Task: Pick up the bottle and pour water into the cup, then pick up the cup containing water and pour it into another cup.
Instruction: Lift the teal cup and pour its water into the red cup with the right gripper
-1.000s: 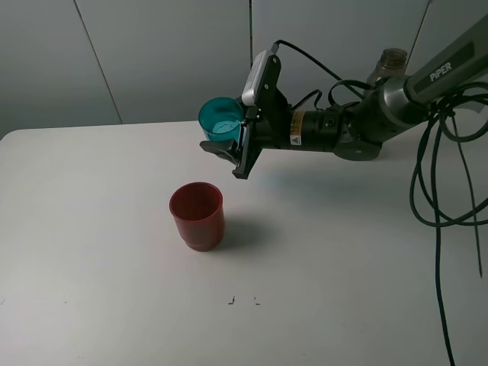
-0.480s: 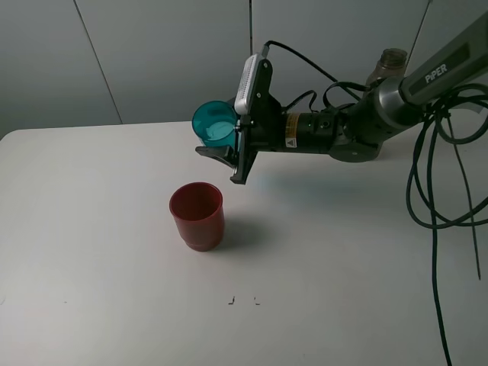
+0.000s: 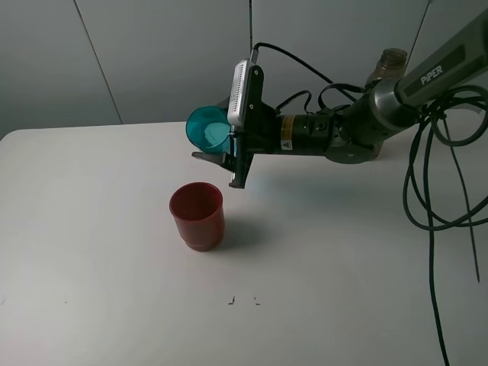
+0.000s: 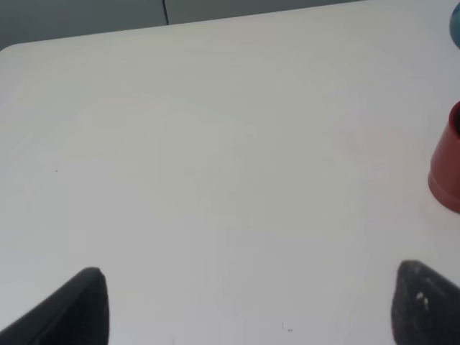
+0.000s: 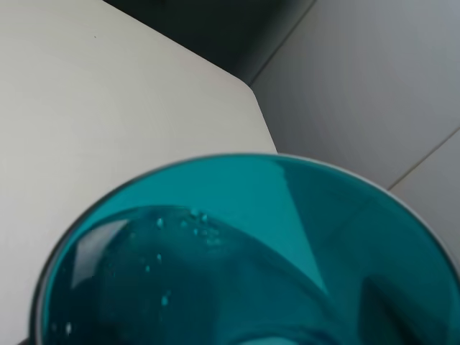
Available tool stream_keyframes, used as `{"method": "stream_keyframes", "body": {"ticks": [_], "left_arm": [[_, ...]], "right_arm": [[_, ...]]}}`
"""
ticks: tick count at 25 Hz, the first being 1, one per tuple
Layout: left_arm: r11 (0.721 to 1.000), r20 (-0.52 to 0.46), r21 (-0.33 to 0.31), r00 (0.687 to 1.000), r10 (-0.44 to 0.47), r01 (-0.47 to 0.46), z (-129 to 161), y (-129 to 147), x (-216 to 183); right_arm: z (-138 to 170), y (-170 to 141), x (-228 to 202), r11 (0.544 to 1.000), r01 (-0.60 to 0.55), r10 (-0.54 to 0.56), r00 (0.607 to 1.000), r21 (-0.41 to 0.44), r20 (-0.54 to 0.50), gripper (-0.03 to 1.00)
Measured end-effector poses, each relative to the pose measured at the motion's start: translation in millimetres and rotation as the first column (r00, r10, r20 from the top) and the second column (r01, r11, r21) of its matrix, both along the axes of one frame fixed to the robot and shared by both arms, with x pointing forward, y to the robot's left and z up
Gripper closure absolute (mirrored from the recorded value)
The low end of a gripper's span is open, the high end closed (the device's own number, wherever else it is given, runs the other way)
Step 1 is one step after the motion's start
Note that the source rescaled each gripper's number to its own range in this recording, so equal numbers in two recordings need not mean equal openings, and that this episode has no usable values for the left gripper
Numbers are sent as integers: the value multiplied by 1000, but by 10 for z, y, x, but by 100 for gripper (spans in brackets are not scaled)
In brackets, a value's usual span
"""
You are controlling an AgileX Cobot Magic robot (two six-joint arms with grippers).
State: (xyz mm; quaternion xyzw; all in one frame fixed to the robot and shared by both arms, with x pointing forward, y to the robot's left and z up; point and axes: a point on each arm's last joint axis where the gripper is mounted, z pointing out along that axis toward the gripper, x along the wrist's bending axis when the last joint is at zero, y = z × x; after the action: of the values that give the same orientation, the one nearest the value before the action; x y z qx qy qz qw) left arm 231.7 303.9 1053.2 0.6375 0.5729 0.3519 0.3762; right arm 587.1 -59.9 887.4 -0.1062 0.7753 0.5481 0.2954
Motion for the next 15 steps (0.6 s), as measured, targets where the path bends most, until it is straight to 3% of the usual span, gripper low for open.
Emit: {"method": "stream_keyframes", "body": {"ticks": [5,15], "left_arm": [[1000,0,0,1000,0,0,0,0,0],[1000,1,6,1000,-3,3,0,0,0]], "right_arm": [[-12,40,-24,998,-31,38,992,-63,123,92],[-17,51,-11,985,-38,95,934,-168,344,92]]}}
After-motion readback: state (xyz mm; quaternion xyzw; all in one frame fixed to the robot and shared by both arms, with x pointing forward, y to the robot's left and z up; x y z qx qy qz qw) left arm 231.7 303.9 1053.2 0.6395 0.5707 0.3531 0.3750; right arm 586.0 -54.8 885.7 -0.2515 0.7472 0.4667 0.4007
